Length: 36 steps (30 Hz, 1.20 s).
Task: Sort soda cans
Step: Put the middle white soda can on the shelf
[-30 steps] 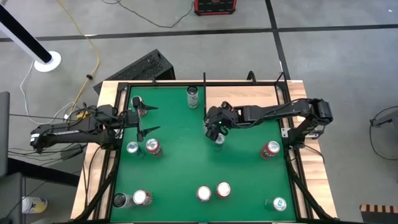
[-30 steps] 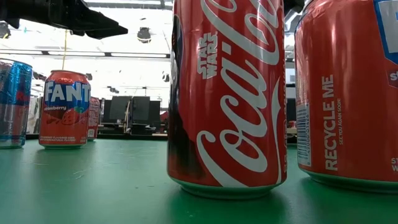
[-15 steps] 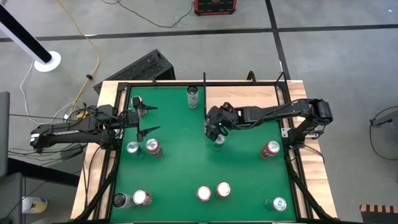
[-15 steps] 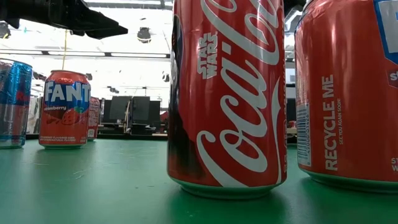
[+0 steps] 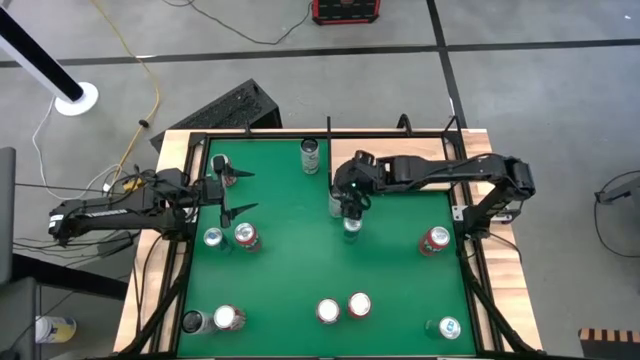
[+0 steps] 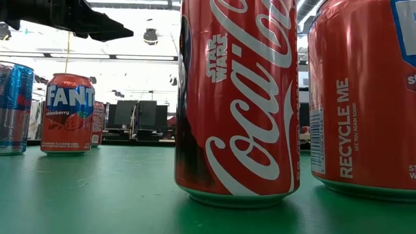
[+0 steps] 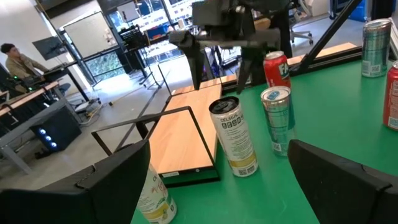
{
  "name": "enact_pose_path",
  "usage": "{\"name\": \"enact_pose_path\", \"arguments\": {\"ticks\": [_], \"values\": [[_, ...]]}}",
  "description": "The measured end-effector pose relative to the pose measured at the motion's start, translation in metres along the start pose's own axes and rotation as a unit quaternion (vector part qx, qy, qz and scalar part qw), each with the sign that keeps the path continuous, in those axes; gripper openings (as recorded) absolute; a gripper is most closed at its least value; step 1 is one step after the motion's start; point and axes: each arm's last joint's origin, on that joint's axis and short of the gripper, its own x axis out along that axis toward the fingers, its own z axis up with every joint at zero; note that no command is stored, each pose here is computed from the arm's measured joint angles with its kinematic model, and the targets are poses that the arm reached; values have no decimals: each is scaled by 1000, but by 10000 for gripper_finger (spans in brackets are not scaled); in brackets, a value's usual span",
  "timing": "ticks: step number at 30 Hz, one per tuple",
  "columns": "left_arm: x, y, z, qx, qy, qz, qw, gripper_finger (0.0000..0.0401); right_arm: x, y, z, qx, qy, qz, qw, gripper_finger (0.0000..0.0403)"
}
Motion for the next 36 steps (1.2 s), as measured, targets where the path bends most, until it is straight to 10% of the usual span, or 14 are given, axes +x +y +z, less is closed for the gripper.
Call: {"name": "enact_pose_path", "arguments": {"ticks": [6, 36], "values": [[0, 0, 0, 0, 1, -1, 1000, 368, -1, 0, 1, -129, -11, 100, 987, 384], [0, -1, -2, 2, 10, -3, 1000, 368, 40, -35, 0, -128, -9, 153, 980, 384]]}}
